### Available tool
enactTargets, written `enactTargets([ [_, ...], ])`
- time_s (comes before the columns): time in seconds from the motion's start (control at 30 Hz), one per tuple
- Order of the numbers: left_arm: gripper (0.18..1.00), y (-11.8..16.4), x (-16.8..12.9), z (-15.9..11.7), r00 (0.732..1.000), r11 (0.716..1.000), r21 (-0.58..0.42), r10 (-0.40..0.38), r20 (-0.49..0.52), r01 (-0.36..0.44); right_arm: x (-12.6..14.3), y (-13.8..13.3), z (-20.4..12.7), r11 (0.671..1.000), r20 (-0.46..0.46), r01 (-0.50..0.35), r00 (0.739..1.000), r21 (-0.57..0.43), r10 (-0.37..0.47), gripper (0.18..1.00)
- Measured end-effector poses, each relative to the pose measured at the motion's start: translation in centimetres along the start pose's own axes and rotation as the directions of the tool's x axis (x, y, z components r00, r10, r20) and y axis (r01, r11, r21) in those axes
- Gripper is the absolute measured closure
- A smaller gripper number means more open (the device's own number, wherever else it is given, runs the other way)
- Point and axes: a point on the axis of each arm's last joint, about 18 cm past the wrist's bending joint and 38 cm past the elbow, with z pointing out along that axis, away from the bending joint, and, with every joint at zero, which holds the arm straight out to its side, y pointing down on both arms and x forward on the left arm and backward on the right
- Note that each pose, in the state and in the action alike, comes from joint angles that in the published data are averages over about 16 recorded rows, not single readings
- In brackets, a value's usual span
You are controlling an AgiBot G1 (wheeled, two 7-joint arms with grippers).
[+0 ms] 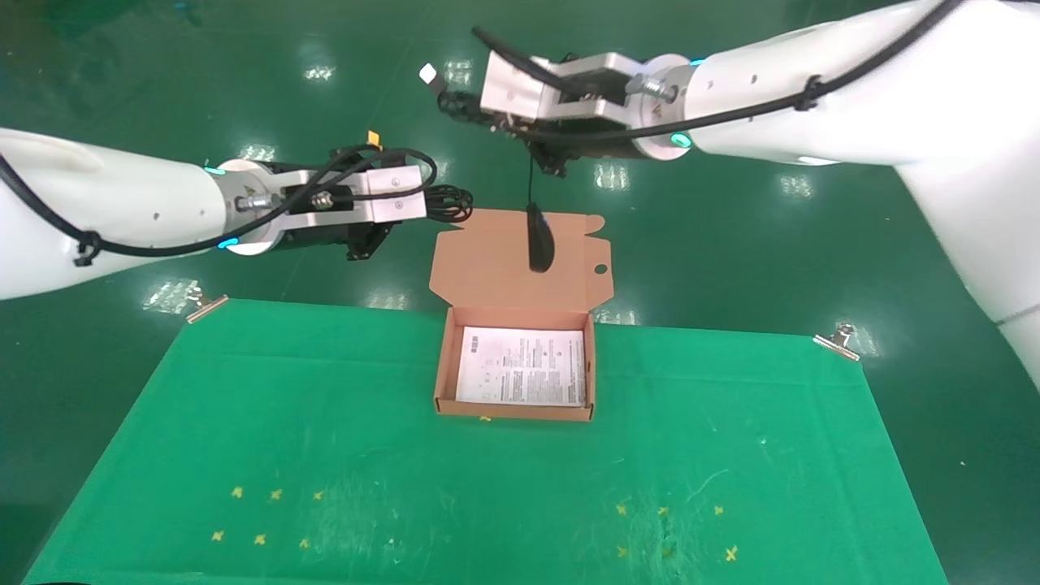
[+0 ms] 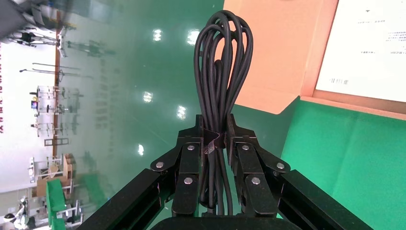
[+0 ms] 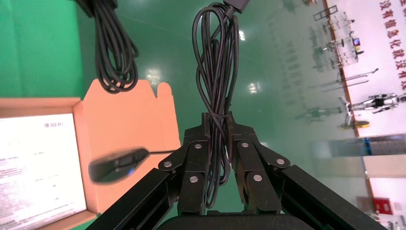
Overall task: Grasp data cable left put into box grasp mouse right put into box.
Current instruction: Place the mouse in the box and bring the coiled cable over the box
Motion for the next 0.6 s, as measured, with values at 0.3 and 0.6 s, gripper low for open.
enactTargets([
  [0.3, 0.918, 2.3, 0.5, -0.4, 1.0, 0.997, -0.075, 0.004, -0.012, -0.005, -1.5, -0.2, 1.4, 1.0, 0.032, 0.006, 0.999, 0.005, -0.006, 0.945],
  [0.6, 0.919, 5.7, 1.3, -1.2, 0.999, 0.979, -0.206, -0.009, -0.032, 0.002, -4.8, 0.6, 3.0, 1.0, 0.088, -0.013, 0.996, -0.007, 0.013, 0.945],
])
